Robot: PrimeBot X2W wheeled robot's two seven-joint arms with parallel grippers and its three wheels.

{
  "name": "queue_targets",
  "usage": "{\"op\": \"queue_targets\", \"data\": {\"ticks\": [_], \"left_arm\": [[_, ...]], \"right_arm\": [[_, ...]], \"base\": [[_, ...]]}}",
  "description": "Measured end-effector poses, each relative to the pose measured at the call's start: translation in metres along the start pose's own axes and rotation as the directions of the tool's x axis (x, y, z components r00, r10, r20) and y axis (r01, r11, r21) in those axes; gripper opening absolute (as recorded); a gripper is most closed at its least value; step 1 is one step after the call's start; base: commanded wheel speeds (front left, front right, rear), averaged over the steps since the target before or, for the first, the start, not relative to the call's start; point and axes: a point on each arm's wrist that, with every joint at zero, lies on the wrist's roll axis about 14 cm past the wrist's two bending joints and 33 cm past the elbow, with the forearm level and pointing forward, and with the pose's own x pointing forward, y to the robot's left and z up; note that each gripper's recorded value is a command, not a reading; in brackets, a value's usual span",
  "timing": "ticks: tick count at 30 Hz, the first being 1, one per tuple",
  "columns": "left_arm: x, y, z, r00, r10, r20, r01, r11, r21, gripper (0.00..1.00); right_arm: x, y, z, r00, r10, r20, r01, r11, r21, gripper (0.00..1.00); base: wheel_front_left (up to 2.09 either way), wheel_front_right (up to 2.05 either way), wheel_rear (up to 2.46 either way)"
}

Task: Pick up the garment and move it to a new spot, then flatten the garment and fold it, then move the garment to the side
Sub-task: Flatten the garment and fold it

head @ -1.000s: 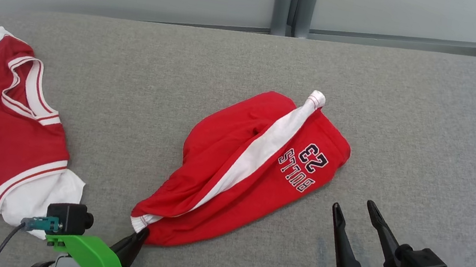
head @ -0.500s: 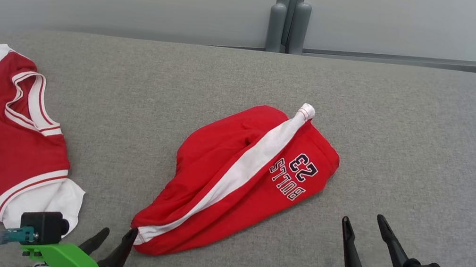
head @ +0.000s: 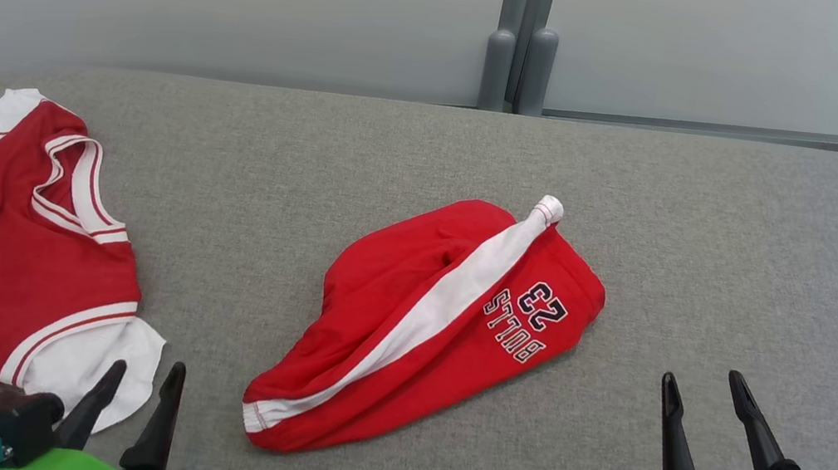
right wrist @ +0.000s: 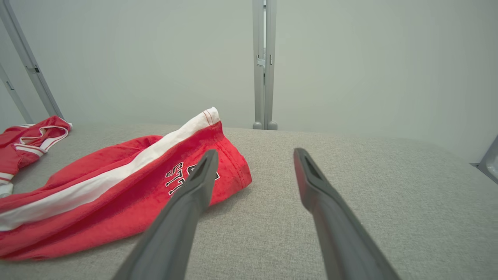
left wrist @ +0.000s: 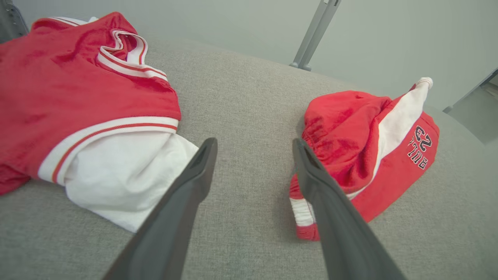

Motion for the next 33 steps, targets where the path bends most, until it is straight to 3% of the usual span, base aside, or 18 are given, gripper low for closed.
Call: {"op": "queue_targets", "data": {"ticks": [5,11,19,33], "left_arm": [[-0.008,0.026,-0.004,0.999,0.047,0.021,-0.049,0.995,0.089,1.00],[-0.013,0.057,0.007,0.984,0.149,0.097,-0.160,0.979,0.123,1.00],[-0.022,0.054,0.024,0.977,0.103,0.185,-0.133,0.978,0.162,1.00],[-0.035,0.066,0.000,0.983,0.110,0.145,-0.131,0.980,0.150,1.00]], "right_arm": [[-0.002,-0.004,0.001,1.000,-0.005,0.002,0.005,1.000,-0.014,1.00],[-0.004,-0.005,-0.001,1.000,-0.007,-0.008,0.007,1.000,-0.028,1.00],[-0.011,-0.013,-0.013,0.998,-0.028,-0.048,0.025,0.998,-0.053,1.00],[-0.018,-0.029,-0.023,0.994,-0.072,-0.084,0.067,0.995,-0.070,1.00]], "base": [[0.00,0.00,0.00],[0.00,0.00,0.00],[0.00,0.00,0.00],[0.00,0.00,0.00]]}}
